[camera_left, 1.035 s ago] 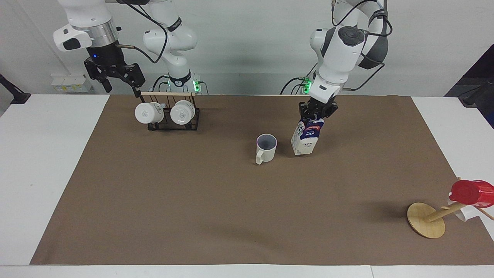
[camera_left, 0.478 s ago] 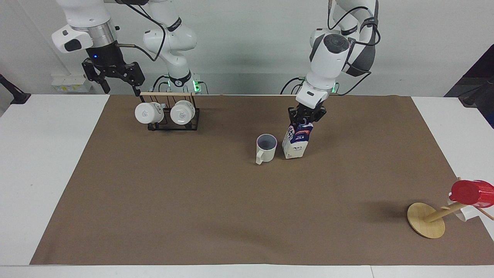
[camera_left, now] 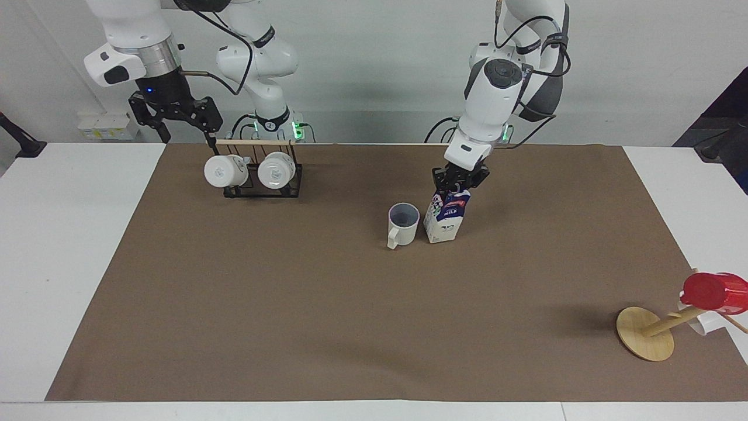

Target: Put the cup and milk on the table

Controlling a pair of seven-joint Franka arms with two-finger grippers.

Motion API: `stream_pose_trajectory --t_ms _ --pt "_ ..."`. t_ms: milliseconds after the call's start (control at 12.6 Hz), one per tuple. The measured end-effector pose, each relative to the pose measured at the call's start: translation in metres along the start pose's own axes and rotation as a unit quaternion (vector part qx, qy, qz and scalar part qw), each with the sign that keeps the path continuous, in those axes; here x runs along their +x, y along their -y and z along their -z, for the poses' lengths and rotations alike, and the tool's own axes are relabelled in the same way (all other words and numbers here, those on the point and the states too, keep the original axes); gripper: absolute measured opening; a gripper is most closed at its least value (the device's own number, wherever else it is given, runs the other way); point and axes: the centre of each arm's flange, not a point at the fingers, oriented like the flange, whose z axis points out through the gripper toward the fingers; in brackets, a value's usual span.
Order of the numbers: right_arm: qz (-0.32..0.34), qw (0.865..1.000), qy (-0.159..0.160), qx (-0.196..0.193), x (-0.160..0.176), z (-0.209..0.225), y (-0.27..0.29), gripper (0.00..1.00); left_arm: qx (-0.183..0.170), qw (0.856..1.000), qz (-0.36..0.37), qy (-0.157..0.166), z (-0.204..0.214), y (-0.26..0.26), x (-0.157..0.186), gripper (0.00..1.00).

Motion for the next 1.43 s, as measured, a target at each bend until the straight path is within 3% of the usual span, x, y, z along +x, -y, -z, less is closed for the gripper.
stream_pose_trajectory --t_ms 159,239,557,796,1035,1433 --pt "0.013 1.0 -0.002 0.0 0.0 0.002 0.0 1.0 -0.001 1.0 0.002 -0.001 -0.004 -0.002 0.001 0.45" --pt "0.014 1.0 -0.002 0.0 0.0 0.002 0.0 1.0 -0.001 1.0 0.002 -0.001 -0.004 -0.002 0.001 0.5" --pt "0.012 1.0 0.001 0.0 0.002 -0.001 -0.002 1.0 0.002 1.0 0.001 0.005 0.007 -0.004 0.002 0.99" --pt "0.009 1.0 0.001 0.0 0.003 -0.002 -0.005 1.0 0.018 0.999 -0.006 0.033 0.075 -0.012 -0.001 1.0" --pt "0.007 1.0 0.001 0.0 0.003 -0.002 -0.006 1.0 0.02 0.999 -0.004 0.036 0.135 0.003 -0.009 1.0" --pt "0.004 1.0 0.001 0.0 0.003 -0.002 -0.006 1.0 0.024 0.997 -0.047 0.052 0.197 0.1 0.013 1.0"
